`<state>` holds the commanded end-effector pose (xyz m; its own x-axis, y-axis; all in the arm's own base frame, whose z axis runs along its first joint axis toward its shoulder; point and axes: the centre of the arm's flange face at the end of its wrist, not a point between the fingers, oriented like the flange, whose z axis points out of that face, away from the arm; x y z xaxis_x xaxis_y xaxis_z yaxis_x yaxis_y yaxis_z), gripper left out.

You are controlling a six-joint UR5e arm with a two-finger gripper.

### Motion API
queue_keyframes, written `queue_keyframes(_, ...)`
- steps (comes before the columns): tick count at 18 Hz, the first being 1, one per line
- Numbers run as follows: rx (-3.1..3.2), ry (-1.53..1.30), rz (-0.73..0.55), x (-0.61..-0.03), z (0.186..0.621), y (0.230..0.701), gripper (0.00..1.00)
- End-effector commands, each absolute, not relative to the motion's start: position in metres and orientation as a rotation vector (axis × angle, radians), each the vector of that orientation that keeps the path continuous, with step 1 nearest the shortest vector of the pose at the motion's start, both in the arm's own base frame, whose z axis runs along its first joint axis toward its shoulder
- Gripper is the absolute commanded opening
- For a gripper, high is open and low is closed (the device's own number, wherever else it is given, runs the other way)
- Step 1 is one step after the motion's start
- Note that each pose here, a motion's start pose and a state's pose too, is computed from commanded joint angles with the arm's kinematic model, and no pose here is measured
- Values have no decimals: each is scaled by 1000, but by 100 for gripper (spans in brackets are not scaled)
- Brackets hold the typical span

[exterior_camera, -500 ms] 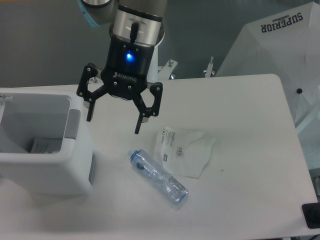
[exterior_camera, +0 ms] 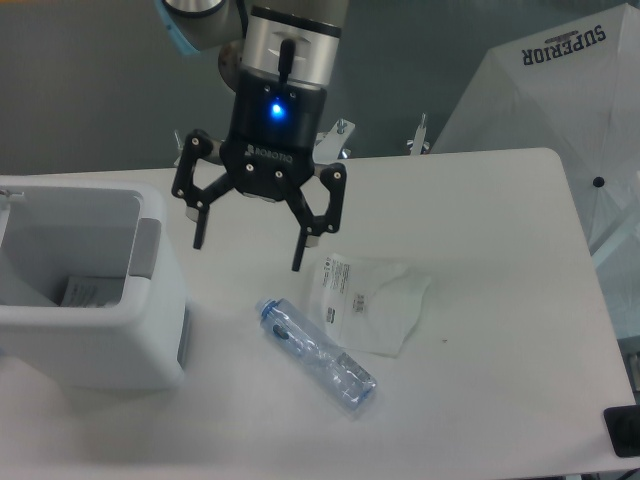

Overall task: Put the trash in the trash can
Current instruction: 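Move the open gripper down over the clear plastic bottle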

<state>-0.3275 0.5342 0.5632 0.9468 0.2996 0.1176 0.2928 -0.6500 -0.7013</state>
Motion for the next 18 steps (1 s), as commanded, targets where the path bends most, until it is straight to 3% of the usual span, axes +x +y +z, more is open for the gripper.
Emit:
queue_keyframes(5,-2355,-836,85,-356,516,535,100)
queue_keyframes(11,-2367,-1256,-41,-376,451,508,100)
queue_keyframes(18,-2534,-1499,-48,-402,339,511,100)
